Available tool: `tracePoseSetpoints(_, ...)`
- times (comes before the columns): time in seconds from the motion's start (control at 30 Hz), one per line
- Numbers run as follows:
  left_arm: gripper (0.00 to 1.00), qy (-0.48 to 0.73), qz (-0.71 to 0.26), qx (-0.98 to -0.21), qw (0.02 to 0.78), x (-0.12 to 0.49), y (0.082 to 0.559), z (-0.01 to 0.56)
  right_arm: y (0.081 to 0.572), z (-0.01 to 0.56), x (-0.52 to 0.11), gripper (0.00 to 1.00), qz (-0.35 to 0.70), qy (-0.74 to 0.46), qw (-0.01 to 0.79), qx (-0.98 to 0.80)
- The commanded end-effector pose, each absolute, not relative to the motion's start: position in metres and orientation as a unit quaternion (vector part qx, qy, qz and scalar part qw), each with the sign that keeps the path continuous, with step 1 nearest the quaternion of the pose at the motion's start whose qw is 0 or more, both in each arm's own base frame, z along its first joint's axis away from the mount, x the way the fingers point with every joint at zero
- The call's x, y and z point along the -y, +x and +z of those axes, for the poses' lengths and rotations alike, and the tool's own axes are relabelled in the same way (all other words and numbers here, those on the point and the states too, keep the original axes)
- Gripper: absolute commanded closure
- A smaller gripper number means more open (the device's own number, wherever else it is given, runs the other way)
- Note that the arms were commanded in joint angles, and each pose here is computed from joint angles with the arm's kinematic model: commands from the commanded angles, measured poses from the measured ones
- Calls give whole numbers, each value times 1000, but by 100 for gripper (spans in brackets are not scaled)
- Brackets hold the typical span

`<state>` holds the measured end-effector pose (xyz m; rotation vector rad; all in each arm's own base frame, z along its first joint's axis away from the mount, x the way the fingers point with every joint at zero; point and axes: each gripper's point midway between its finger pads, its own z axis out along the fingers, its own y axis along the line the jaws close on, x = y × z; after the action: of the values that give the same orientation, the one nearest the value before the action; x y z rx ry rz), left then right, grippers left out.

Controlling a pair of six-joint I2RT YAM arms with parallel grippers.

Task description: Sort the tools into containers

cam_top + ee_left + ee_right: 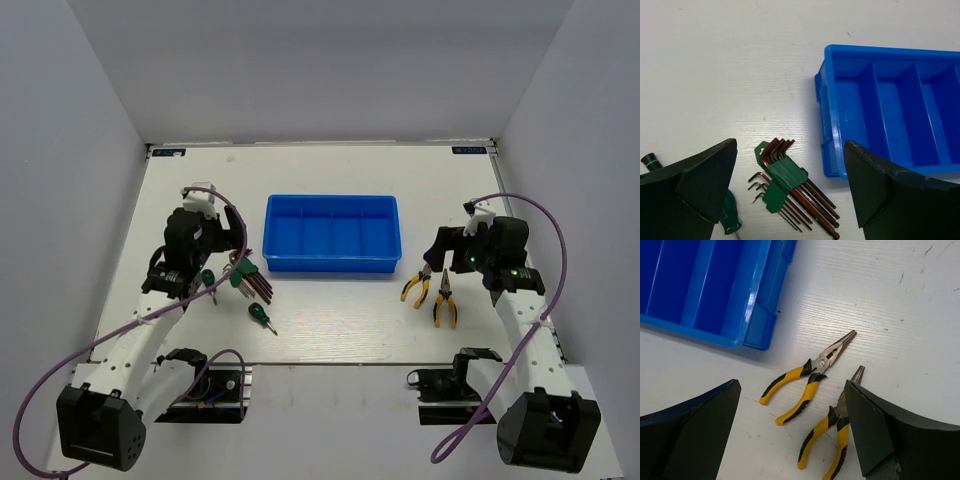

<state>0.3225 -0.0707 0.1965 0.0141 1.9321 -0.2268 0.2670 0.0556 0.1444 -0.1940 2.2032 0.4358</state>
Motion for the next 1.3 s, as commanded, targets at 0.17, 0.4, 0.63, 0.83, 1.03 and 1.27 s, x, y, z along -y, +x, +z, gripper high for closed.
tracePoseSetpoints(0.17, 13, -70, -64, -828, 552, 51, 328, 195, 266, 154, -53, 10, 154, -128, 464, -863)
tracePoseSetpoints(0.4, 37, -93, -47, -863, 495, 47, 322, 170, 268, 153, -47, 100, 138, -135, 455, -869)
tracePoseSetpoints(0.63, 78, -139, -54, -883, 445, 45, 297, 154, 266, 149, -42, 9, 131, -125, 422, -888)
tracePoseSetpoints(0.83, 28, -184, -56, -916, 352, 52, 285, 133, 270, 152, -37, 17, 118, -111, 420, -893)
tracePoseSetpoints(1.03, 38, -176, -109, -928, 310, 77, 280, 116, 266, 156, -36, 22, 114, -105, 424, -892)
tracePoseSetpoints(1.27, 39, -164, -150, -947, 233, 104, 244, 96, 268, 159, -36, 22, 114, -103, 427, -891)
